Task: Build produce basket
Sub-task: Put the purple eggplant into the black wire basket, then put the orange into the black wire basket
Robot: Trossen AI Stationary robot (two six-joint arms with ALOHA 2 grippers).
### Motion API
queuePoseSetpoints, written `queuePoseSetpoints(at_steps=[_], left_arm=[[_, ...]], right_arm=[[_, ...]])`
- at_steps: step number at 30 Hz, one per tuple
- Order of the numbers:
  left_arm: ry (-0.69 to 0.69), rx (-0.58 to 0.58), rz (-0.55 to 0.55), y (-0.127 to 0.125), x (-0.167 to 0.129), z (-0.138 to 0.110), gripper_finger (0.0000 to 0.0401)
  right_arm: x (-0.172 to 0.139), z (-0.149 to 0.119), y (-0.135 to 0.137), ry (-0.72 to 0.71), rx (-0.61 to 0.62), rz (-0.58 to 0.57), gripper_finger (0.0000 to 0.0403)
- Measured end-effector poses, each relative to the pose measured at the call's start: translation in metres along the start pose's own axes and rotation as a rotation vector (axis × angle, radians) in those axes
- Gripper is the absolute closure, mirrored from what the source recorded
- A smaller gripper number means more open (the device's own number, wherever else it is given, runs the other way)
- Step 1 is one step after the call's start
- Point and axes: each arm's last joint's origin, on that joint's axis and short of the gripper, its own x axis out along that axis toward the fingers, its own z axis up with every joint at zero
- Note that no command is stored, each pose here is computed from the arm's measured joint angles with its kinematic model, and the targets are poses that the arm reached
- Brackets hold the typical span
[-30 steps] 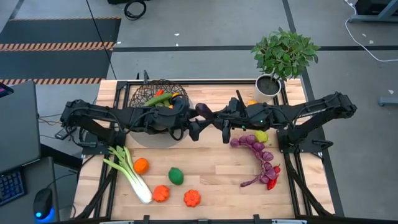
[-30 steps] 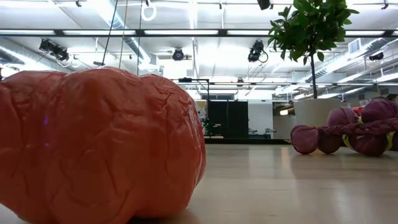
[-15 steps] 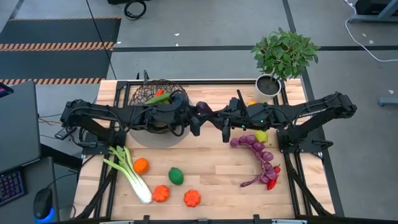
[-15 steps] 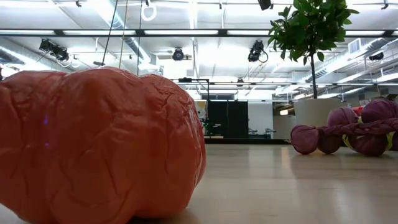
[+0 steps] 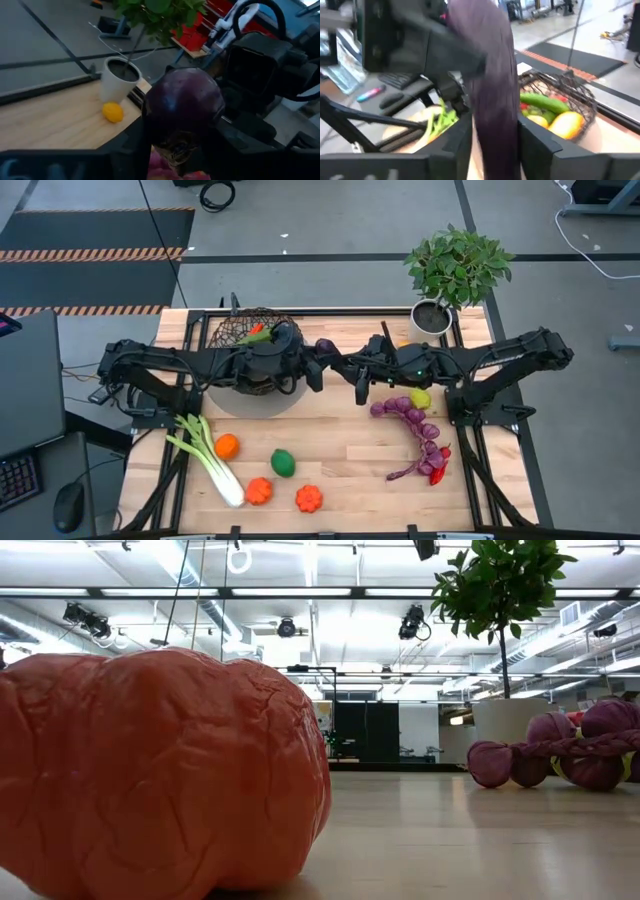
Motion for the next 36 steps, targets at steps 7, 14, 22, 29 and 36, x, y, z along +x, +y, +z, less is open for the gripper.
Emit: queuePoseSetpoints(at_steps=[7, 14, 22, 29, 36], left_arm=[[0.044, 0.086, 0.129, 0.022, 0.007, 0.004, 0.024], [0.32, 0.223, 0.444, 0.069, -0.006, -0.005, 0.0242], [0.526, 0.283, 0.678, 0.108, -0.04, 0.009, 0.0237], [0.795, 0.297, 0.735, 0.132, -0.053, 0.014, 0.0202], [0.802, 0.271, 0.745, 0.14, -0.049, 0.019, 0.0097]], right_arm=[[0.002, -0.01, -0.013, 0.126, 0.003, -0.062, 0.0174], [0.002, -0.017, -0.021, 0.222, 0.097, -0.099, 0.0118], [0.002, -0.017, -0.021, 0.222, 0.103, -0.09, 0.0126], [0.004, -0.016, -0.023, 0.216, 0.091, -0.096, 0.0131], [0.005, -0.013, -0.026, 0.201, 0.098, -0.104, 0.0131]])
